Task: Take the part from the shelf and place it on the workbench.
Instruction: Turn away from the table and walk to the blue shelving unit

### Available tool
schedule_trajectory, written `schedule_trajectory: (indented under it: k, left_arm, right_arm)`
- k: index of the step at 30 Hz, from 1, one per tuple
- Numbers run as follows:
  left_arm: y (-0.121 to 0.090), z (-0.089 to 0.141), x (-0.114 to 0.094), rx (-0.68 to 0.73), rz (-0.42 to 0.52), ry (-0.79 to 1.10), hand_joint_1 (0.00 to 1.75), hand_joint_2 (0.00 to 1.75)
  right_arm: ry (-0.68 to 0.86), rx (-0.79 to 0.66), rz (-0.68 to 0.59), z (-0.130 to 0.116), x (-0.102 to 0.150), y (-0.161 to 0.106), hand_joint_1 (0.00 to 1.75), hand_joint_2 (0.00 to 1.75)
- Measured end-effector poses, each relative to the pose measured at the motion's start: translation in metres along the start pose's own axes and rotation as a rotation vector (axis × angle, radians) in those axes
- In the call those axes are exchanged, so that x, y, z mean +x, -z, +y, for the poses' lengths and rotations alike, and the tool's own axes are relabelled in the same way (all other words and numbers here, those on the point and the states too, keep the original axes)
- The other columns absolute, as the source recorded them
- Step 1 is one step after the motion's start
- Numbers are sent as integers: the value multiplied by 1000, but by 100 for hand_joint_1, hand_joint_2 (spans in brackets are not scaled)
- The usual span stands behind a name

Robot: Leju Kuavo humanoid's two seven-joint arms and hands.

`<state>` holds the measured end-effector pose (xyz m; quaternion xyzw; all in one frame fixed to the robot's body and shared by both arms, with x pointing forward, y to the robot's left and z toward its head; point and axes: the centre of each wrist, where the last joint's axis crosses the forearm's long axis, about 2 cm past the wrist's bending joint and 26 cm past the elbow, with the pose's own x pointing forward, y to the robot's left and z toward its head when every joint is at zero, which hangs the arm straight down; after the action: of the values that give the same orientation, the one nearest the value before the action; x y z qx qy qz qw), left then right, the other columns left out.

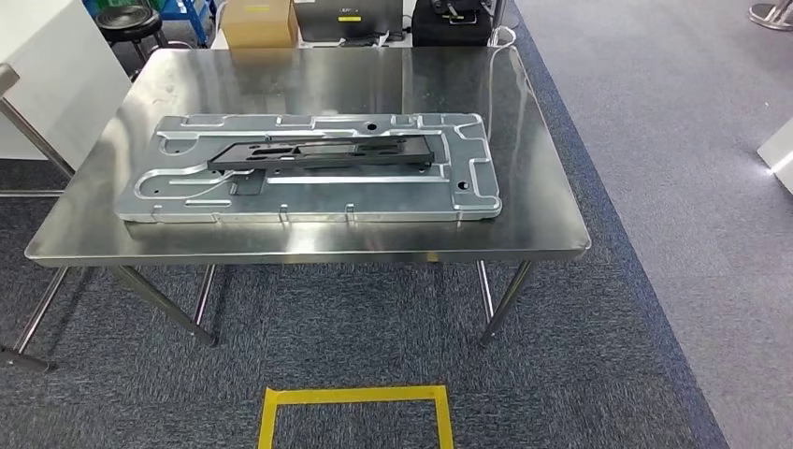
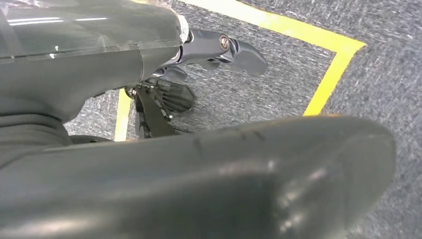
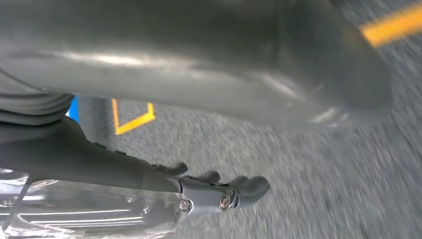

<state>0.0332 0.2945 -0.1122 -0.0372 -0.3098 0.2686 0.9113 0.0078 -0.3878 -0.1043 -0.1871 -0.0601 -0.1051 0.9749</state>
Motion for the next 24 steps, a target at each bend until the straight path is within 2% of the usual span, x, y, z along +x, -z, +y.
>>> schedule_trajectory:
  k: [5, 15, 24]
  left_arm:
    - [1, -2, 0, 1, 0, -1, 0, 0]
    - [0, -7, -2, -6, 12, -3, 0, 0]
    - [0, -8, -3, -23, 23, -2, 0, 0]
  right_arm:
    - [-34, 85, 1, 17, -3, -3, 0, 0]
    - [-67, 171, -36, 27, 0, -5, 0, 0]
    - [-143, 242, 126, 36, -3, -7, 0, 0]
